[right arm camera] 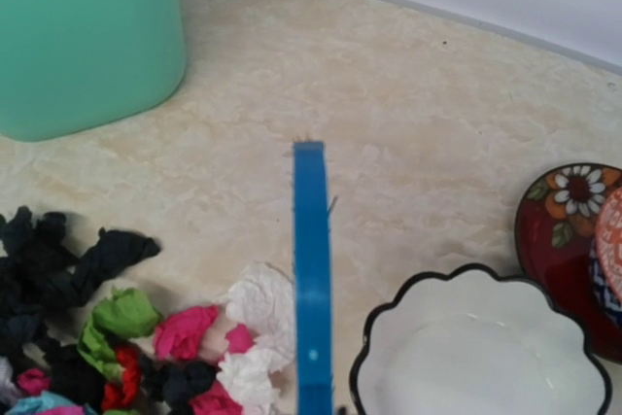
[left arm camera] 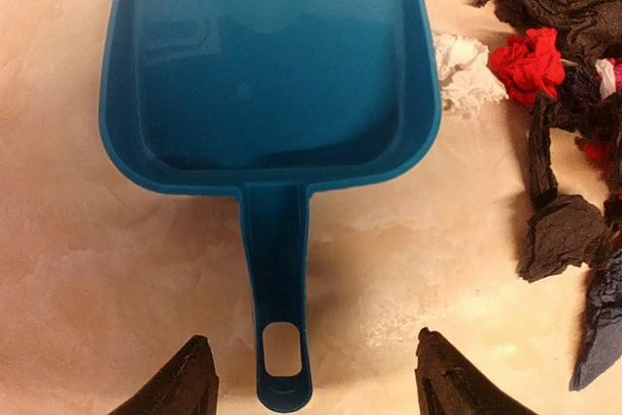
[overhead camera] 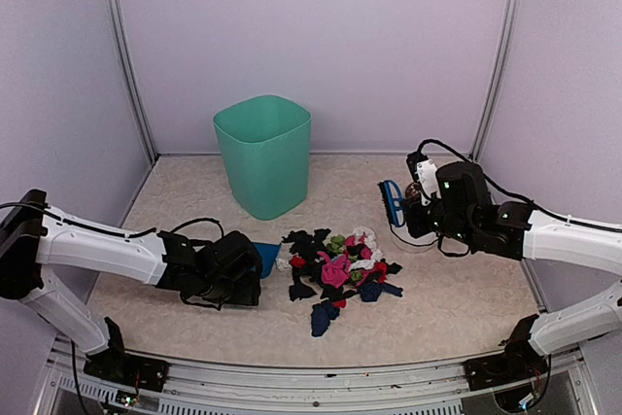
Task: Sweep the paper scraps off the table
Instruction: Place the dustpan at the center of the board, then pick up the dustpan from the center of the board.
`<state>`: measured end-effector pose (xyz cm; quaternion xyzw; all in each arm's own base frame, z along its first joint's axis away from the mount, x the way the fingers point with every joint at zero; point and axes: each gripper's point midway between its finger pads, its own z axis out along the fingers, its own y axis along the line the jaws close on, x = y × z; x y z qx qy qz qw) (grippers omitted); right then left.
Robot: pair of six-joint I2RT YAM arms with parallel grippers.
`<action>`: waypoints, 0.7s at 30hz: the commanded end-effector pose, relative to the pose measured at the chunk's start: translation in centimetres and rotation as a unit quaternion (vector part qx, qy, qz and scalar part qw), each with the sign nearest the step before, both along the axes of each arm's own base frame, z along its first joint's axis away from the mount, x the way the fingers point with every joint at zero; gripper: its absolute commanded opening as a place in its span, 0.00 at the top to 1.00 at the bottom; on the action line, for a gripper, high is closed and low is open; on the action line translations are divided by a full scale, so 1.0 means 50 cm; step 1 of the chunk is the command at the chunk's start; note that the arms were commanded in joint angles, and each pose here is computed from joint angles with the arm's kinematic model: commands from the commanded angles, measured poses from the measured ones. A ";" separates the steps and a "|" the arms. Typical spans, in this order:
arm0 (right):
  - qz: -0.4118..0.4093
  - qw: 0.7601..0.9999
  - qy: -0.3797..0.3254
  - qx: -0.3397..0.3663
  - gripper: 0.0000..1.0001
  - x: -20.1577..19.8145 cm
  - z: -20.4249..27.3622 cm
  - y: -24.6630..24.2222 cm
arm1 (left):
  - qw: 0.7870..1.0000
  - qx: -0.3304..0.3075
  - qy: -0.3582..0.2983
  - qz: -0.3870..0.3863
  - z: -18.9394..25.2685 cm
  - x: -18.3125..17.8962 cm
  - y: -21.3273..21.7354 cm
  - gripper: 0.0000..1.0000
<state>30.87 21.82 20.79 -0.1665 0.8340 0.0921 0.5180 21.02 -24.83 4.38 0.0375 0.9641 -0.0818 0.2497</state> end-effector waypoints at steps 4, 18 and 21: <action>0.005 1.000 0.004 0.019 1.00 -0.013 0.007 -0.008 | 0.996 -0.002 -0.084 0.037 -0.015 0.025 0.020 0.34; 0.003 0.999 0.014 0.031 1.00 -0.022 0.008 -0.011 | 0.990 0.032 -0.137 -0.001 -0.068 0.044 0.006 0.46; 0.002 0.999 0.017 0.030 1.00 -0.022 0.007 -0.011 | 0.989 0.042 -0.141 0.004 -0.077 0.049 0.008 0.51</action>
